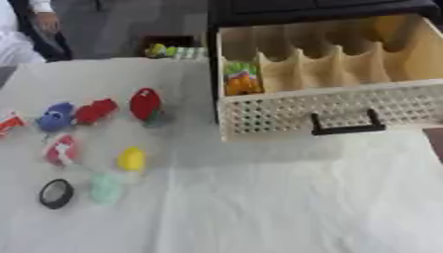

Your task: Pick up objects from table and place into drawer.

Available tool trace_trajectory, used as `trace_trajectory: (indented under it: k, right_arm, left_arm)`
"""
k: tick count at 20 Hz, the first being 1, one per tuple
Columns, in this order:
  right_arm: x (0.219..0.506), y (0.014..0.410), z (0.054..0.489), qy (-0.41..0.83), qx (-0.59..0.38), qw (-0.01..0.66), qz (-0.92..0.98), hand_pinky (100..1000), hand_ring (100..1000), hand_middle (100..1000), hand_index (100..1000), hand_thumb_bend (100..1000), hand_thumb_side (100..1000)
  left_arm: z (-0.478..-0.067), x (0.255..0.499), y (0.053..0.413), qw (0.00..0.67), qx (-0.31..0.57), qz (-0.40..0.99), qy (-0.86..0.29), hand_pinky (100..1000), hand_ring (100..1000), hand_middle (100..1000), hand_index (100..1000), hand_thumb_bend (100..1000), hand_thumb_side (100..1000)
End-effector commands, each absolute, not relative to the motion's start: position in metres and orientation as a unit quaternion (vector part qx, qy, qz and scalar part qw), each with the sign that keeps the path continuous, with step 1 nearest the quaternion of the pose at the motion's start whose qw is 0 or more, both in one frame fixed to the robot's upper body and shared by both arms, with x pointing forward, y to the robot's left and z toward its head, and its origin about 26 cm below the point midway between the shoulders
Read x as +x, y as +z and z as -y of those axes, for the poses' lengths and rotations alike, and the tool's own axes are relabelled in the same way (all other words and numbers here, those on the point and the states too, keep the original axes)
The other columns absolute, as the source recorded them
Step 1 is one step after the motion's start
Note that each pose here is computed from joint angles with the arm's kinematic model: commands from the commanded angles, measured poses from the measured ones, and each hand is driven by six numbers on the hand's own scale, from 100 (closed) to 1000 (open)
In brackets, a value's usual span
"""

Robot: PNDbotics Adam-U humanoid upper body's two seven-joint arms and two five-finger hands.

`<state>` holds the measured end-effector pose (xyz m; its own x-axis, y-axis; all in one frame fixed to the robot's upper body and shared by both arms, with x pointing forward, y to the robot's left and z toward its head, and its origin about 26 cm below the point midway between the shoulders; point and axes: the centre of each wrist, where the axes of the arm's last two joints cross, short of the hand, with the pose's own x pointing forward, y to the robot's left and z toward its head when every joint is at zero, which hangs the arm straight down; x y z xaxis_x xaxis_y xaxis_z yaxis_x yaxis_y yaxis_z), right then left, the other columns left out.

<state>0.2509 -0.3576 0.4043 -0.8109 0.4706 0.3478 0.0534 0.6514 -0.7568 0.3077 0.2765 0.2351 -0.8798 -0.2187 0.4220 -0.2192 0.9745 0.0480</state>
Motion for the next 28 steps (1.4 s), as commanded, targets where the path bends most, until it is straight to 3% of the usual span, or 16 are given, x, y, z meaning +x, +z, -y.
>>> trace_trajectory:
  k: [1,5,9,16,21,28]
  right_arm:
    - [0.245,0.410,0.358,0.370,-0.141,0.235,0.888,427,218,223,566,123,859]
    - [0.260,0.392,0.342,0.231,-0.137,0.198,0.943,518,289,302,595,126,864]
    - [0.274,0.371,0.323,0.144,-0.161,0.162,0.963,526,301,311,595,125,866]
    - [0.278,0.363,0.318,0.133,-0.173,0.138,0.966,519,306,315,590,122,867]
    - [0.279,0.361,0.317,0.134,-0.169,0.132,0.968,519,310,318,591,122,872]
    - [0.280,0.358,0.318,0.130,-0.166,0.131,0.969,520,311,318,591,121,873]
  left_arm:
    - [-0.290,0.302,0.261,0.181,0.166,0.969,-0.035,487,599,656,799,100,746]
    - [-0.302,0.298,0.286,0.171,0.256,0.947,-0.092,484,602,656,803,100,720]
    - [-0.302,0.296,0.303,0.177,0.310,0.924,-0.137,488,613,669,808,100,737]
    - [-0.305,0.291,0.329,0.189,0.386,0.866,-0.254,516,646,705,857,100,710]
    - [-0.317,0.303,0.337,0.223,0.402,0.824,-0.332,536,673,724,961,100,724]
    - [-0.330,0.318,0.344,0.240,0.423,0.771,-0.411,572,719,759,986,100,739]
